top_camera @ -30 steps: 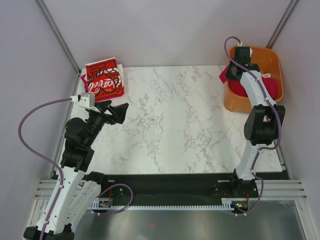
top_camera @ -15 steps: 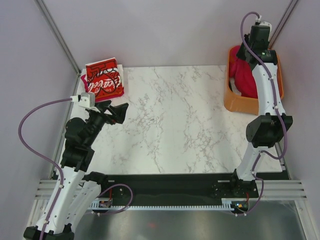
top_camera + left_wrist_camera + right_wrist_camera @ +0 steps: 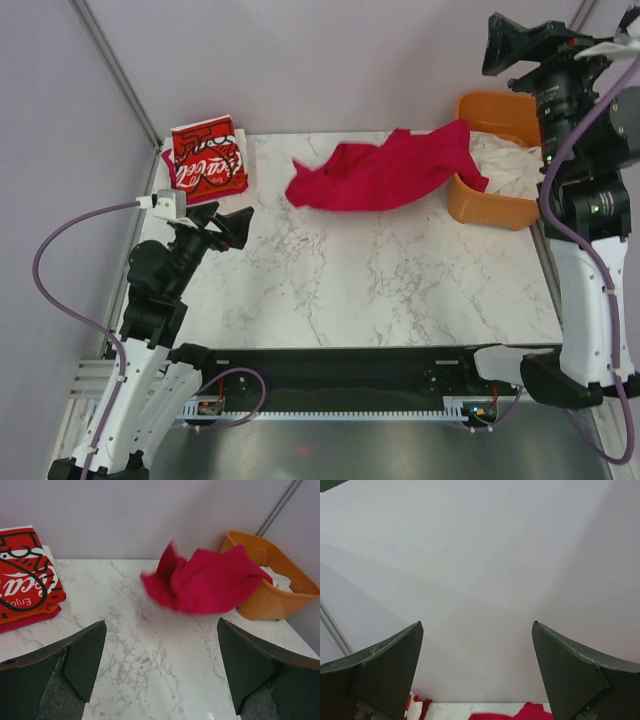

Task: Fold and stack the t-shirts
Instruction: Move the tshirt to the center of the board, then flatten the tshirt out

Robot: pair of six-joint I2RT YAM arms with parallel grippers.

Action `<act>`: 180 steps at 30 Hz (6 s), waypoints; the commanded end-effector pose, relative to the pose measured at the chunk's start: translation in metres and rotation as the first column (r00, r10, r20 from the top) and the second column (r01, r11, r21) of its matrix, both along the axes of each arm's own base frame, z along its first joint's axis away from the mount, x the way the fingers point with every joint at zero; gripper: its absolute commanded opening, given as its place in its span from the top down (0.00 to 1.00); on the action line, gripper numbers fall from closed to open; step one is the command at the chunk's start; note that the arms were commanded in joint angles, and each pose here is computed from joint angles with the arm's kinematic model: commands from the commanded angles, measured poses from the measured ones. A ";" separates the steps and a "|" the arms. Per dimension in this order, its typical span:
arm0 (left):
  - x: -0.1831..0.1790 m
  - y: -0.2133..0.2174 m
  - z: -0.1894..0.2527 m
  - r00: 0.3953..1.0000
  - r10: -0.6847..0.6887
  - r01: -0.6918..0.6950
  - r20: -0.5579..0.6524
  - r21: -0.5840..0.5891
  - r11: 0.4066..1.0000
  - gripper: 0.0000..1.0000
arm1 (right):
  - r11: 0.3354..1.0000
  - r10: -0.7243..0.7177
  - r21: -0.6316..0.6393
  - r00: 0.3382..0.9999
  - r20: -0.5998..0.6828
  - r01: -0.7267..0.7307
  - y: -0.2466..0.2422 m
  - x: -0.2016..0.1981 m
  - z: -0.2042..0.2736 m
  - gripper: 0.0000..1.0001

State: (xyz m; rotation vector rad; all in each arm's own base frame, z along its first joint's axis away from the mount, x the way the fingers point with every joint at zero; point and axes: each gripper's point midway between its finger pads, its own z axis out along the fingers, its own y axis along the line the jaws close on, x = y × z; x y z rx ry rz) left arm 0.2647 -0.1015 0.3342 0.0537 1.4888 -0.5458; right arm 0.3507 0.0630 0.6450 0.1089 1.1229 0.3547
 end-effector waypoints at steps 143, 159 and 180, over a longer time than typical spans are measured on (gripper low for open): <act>-0.036 0.070 -0.216 0.521 0.283 -0.588 -0.805 -0.098 0.803 0.98 | 0.973 -0.113 -0.157 0.241 -0.964 -0.171 0.109 0.117 -0.570 0.14; -0.051 0.054 -0.236 0.526 0.231 -0.555 -0.819 -0.125 0.823 0.98 | 0.938 -0.274 -0.321 0.289 -0.917 -0.129 0.092 0.112 -0.548 1.00; -0.048 0.060 -0.184 0.676 0.252 -0.518 -0.693 -0.204 0.830 0.98 | 0.973 0.119 0.188 0.404 -0.907 0.135 0.039 -0.101 -0.498 0.02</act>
